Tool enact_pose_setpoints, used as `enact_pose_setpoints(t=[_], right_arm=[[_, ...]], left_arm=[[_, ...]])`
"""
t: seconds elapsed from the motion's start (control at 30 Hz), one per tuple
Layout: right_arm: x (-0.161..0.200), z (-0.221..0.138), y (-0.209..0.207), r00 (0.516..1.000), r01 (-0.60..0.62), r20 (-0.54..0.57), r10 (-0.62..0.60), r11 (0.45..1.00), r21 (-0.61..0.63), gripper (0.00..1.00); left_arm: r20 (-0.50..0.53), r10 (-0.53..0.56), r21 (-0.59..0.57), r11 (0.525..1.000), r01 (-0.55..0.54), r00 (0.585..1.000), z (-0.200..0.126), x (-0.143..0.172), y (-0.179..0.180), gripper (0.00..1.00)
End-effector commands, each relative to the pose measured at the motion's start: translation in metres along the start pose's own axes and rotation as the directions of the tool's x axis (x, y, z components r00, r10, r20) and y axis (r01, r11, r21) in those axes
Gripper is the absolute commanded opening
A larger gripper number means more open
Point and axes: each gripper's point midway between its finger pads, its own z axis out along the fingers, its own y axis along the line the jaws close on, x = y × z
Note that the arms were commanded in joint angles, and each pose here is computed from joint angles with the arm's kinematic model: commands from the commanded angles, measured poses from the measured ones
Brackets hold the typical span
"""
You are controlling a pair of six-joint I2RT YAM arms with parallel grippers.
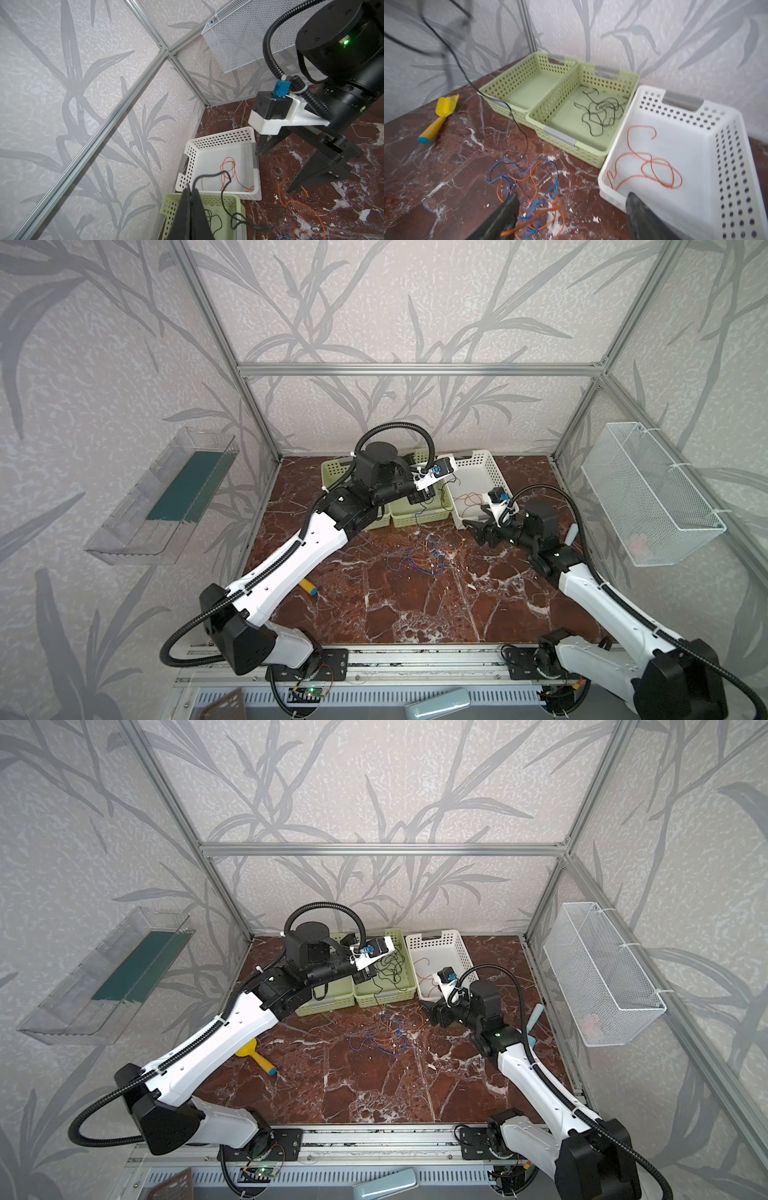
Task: Untangle and sort cables by color
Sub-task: Straighten the cable.
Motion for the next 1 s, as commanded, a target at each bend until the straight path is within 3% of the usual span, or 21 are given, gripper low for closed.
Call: enact_pose_setpoints(t=[0.0, 0.4, 0.57, 0.7, 0.97], right_arm=[[-0.042, 0.0, 0.019, 0.988, 0.1, 0.125, -0.088, 0.99, -0.095, 0.79], [-0.052, 0.02, 0.011, 0.984, 0.122, 0.146, -0.106, 0.987, -0.105, 0.78], [-0.054, 0.022, 0.033, 0.979, 0.148, 0.174, -0.109, 0.963, -0.226, 0.74], [-0.051, 0.012, 0.029, 0.978, 0.129, 0.184, -0.096, 0.976, -0.177, 0.73], [-0.04, -0.018, 0.035, 0.98, 0.088, 0.193, -0.056, 0.982, -0.165, 0.81]], left_arm=[[0.08, -0.005, 0.064, 0.998, 0.0, 0.997, -0.004, -0.02, -0.006, 0.0], [0.161, -0.014, 0.147, 0.989, -0.01, 0.987, -0.003, -0.034, -0.019, 0.0], [0.178, -0.022, 0.158, 0.987, -0.007, 0.984, -0.003, -0.037, -0.021, 0.0], [0.183, -0.007, 0.173, 0.985, -0.025, 0.983, -0.006, -0.036, -0.026, 0.0], [0.166, 0.012, 0.187, 0.981, -0.043, 0.986, -0.003, -0.026, -0.031, 0.0]])
